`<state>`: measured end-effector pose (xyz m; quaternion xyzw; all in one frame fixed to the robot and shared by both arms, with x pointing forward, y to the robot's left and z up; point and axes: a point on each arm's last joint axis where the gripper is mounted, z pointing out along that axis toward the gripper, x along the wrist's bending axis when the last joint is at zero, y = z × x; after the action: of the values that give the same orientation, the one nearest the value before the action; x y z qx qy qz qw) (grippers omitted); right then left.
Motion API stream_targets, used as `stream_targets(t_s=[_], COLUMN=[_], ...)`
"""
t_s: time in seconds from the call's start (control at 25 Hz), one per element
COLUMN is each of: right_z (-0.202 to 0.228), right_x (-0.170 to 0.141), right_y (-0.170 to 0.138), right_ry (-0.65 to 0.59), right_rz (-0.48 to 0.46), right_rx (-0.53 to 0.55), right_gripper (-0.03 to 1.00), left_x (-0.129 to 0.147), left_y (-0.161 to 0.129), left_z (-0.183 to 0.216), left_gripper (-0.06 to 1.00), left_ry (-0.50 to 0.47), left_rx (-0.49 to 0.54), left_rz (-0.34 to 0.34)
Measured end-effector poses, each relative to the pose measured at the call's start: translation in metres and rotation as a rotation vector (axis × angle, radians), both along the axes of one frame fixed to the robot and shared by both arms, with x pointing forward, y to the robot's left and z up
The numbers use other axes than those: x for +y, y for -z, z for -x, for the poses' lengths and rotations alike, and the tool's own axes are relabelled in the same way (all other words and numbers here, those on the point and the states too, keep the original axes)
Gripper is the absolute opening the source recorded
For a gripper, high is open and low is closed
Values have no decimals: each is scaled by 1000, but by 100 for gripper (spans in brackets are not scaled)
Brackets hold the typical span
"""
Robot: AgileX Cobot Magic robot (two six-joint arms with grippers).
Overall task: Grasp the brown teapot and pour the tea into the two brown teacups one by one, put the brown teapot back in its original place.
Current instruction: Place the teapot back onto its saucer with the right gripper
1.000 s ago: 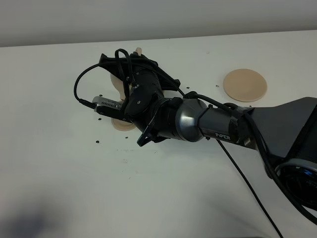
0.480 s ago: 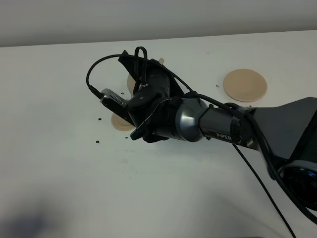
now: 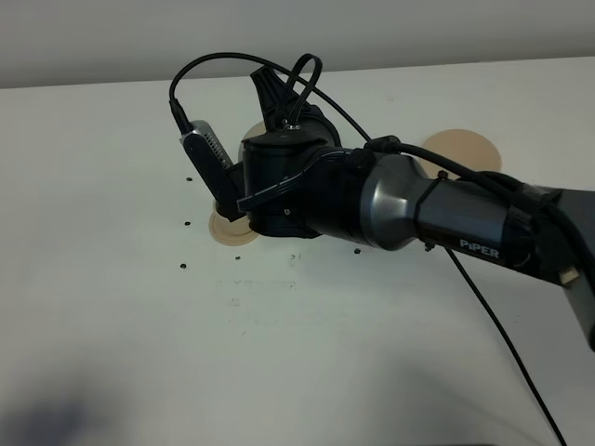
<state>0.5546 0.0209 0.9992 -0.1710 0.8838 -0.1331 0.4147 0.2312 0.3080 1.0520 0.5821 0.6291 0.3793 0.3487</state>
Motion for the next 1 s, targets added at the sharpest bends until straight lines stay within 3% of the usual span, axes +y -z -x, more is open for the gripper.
stream_targets(t_s=[0.24,0.68,0.88,1.0], right_z=[14,15,15,13], right_x=[-13,-27,-23,-18], right_y=[-14,2,6,17], right_ry=[190,622,681,694], right_rz=[-148,-541,-647,-658], right_rx=[130,481,556,582], right_gripper=[9,9,9,9], left_x=[0,0,0,0], left_y=[0,0,0,0], left_z=[0,0,0,0], left_gripper=[59,59,59,59], left_ry=[0,0,0,0], left_rx=[0,0,0,0], left_rz=[0,0,0,0])
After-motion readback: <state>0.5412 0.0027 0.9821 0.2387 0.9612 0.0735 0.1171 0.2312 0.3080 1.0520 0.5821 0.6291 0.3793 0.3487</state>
